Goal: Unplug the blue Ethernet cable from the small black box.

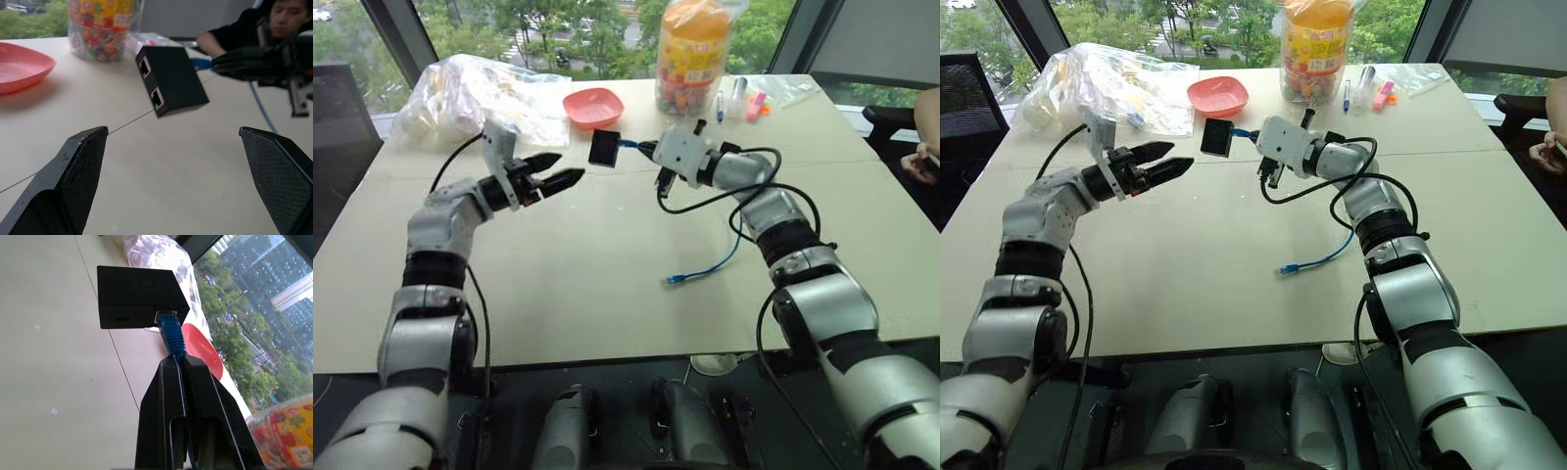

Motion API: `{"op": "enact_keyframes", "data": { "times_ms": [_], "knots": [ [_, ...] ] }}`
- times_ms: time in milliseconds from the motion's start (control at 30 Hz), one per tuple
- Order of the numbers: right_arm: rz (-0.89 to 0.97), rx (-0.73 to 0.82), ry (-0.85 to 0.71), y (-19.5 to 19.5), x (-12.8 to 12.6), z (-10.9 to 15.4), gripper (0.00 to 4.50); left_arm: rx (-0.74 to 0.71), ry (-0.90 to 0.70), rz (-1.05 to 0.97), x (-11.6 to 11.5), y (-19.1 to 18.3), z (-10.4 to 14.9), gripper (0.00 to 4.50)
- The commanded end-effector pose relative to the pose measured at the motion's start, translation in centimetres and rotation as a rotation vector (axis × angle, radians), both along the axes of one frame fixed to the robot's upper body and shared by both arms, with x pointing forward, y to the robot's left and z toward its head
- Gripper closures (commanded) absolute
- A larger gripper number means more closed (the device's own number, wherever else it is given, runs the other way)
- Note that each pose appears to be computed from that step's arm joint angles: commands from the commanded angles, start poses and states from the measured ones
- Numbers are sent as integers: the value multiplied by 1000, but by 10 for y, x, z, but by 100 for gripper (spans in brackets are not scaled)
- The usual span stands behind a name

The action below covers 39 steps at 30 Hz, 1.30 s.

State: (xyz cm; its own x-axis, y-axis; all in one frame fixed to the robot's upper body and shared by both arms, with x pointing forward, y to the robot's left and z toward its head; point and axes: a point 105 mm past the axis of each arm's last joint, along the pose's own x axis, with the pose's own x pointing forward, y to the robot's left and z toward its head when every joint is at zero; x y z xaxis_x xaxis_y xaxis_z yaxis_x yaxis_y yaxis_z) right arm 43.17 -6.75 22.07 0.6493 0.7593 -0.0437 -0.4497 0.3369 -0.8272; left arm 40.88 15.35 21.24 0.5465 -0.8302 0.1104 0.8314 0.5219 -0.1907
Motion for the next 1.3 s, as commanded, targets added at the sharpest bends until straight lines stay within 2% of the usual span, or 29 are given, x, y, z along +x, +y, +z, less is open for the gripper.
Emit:
{"op": "enact_keyframes", "data": {
  "times_ms": [33, 100, 233, 333, 433, 533, 633, 833, 933, 1200, 1267, 1300],
  "knots": [
    [3, -14, -167, -3, -9, 30, 446, -102, 51, -104, 2, -5, 11, 0],
    [-12, 4, -217, -8, -11, 38, 446, -135, 80, -113, 7, -9, 14, 0],
    [-32, -22, -333, -14, -17, 54, 446, -276, 89, -160, 10, -13, 38, 0],
    [-34, -17, -399, -15, -23, 64, 446, -229, 100, -160, 13, -22, 32, 0],
    [-26, -19, -434, -14, -28, 69, 446, -282, 110, -160, 14, -26, 37, 0],
    [-20, -17, -446, -13, -32, 71, 446, -318, 112, -171, 15, -28, 42, 0],
    [-11, -7, -453, -11, -36, 73, 446, -281, 109, -157, 17, -34, 39, 0],
    [10, 1, -460, -7, -44, 72, 446, -303, 104, -167, 18, -40, 46, 0],
    [18, 1, -461, -5, -48, 71, 450, -316, 110, -237, 12, -44, 48, 86],
    [22, -7, -453, -4, -52, 67, 450, -309, 109, -275, 7, -44, 48, 402],
    [26, 0, -419, -4, -53, 64, 450, -299, 106, -252, 10, -43, 47, 404],
    [23, -15, -388, -7, -53, 58, 395, -303, 107, -244, 10, -43, 47, 404]
  ]
}}
